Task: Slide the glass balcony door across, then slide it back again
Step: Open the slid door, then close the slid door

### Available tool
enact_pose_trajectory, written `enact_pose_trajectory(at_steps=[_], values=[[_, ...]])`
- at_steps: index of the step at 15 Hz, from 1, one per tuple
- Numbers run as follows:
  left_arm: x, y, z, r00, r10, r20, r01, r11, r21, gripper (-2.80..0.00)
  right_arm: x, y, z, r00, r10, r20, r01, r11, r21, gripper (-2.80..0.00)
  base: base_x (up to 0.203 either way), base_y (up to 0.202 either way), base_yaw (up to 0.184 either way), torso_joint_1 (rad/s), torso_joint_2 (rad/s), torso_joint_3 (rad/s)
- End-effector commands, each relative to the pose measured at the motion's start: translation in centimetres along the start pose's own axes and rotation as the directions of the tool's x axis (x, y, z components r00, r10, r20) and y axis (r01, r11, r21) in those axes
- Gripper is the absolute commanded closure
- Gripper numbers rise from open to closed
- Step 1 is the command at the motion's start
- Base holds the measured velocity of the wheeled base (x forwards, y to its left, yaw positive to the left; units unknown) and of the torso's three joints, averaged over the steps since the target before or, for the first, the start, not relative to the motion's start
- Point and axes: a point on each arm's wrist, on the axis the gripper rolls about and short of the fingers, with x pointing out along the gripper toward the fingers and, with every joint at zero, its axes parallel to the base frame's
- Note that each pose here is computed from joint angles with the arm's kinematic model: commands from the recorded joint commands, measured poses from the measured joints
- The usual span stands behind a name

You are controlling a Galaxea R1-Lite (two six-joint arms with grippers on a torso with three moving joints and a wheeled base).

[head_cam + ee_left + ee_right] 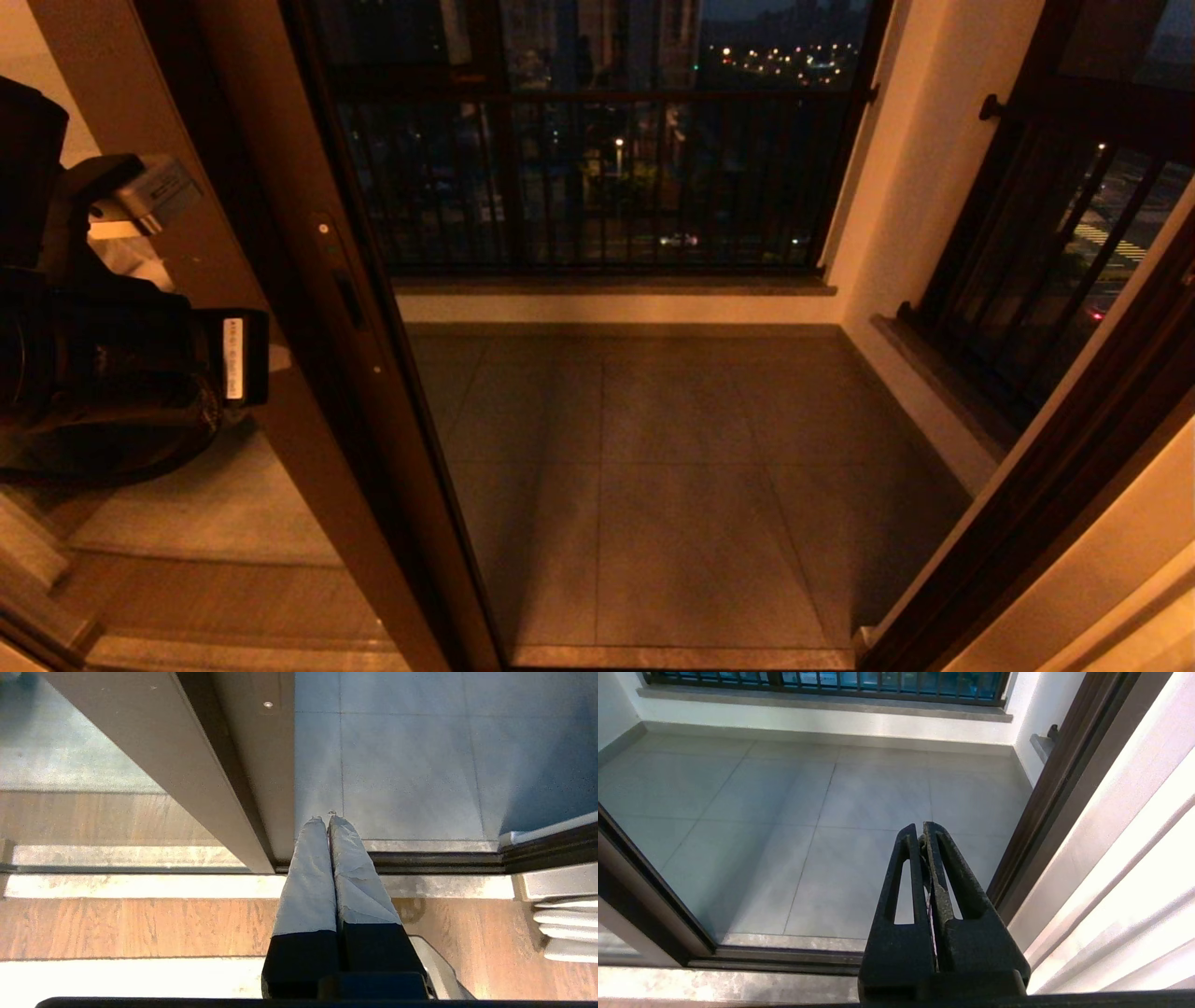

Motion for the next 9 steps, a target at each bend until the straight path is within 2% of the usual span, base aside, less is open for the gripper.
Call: enact_pose_trajectory(at_steps=[1, 4, 5, 9], values=[[0.6, -0.1, 0.0, 1.0, 0.007, -0.015, -0.007, 1.0, 0.002, 0.0, 0.0, 0.0, -0.1, 1.0, 0.0, -0.002, 0.0, 1.0, -0.001, 0.0, 0.0, 0.0, 0.0, 0.0, 0.0, 0.0], [1.9, -0.4, 0.4, 1.0, 0.013, -0.002, -0.013, 1.0, -0.003, 0.0, 0.0, 0.0, -0.1, 1.0, 0.0, -0.002, 0.0, 1.0, -0.001, 0.0, 0.0, 0.0, 0.0, 0.0, 0.0, 0.0], [2.5, -0.5, 0.3, 1.0, 0.03, -0.008, -0.03, 1.0, 0.0, -2.8, 0.0, 0.0, -0.1, 1.0, 0.0, -0.002, 0.0, 1.0, -0.001, 0.0, 0.0, 0.0, 0.0, 0.0, 0.0, 0.0], [3.6, -0.9, 0.4, 0.999, 0.036, 0.005, -0.036, 0.999, -0.007, -2.8, 0.0, 0.0, -0.1, 1.0, 0.0, -0.002, 0.0, 1.0, -0.001, 0.0, 0.0, 0.0, 0.0, 0.0, 0.0, 0.0]])
